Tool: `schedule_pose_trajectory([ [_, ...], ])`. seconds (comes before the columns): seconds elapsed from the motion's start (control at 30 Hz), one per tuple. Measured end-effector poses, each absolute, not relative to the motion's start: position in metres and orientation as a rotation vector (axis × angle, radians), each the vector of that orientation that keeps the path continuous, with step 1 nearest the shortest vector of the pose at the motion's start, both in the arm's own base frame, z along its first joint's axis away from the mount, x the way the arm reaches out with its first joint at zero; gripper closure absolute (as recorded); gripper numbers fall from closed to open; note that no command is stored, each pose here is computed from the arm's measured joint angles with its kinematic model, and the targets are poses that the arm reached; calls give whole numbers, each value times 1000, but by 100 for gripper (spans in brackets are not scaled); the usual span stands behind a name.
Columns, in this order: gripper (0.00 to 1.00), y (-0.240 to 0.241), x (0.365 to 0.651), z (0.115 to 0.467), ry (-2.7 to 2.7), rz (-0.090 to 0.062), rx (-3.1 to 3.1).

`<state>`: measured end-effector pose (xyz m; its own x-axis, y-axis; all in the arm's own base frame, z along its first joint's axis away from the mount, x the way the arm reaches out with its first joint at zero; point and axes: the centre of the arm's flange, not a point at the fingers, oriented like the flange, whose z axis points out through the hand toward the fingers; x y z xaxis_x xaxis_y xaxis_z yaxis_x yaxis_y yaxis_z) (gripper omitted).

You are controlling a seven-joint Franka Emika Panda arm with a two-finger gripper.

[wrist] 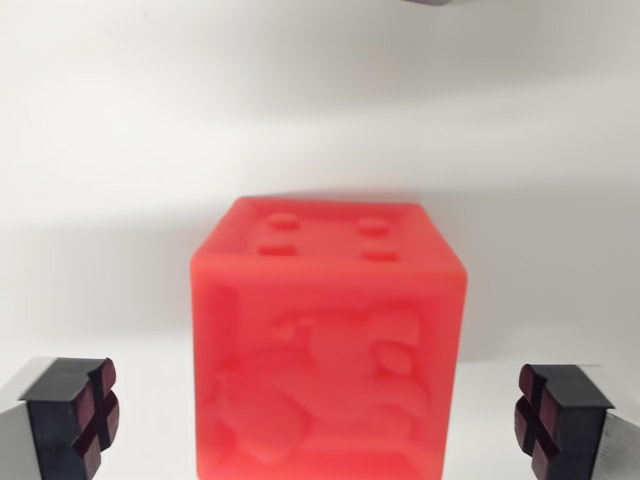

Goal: Destack cube

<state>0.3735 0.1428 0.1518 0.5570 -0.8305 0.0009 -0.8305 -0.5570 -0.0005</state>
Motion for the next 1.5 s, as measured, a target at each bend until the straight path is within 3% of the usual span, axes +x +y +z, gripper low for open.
schedule_pose_trajectory([
  [1.5,0,142,373,332,-1481,11,2771],
])
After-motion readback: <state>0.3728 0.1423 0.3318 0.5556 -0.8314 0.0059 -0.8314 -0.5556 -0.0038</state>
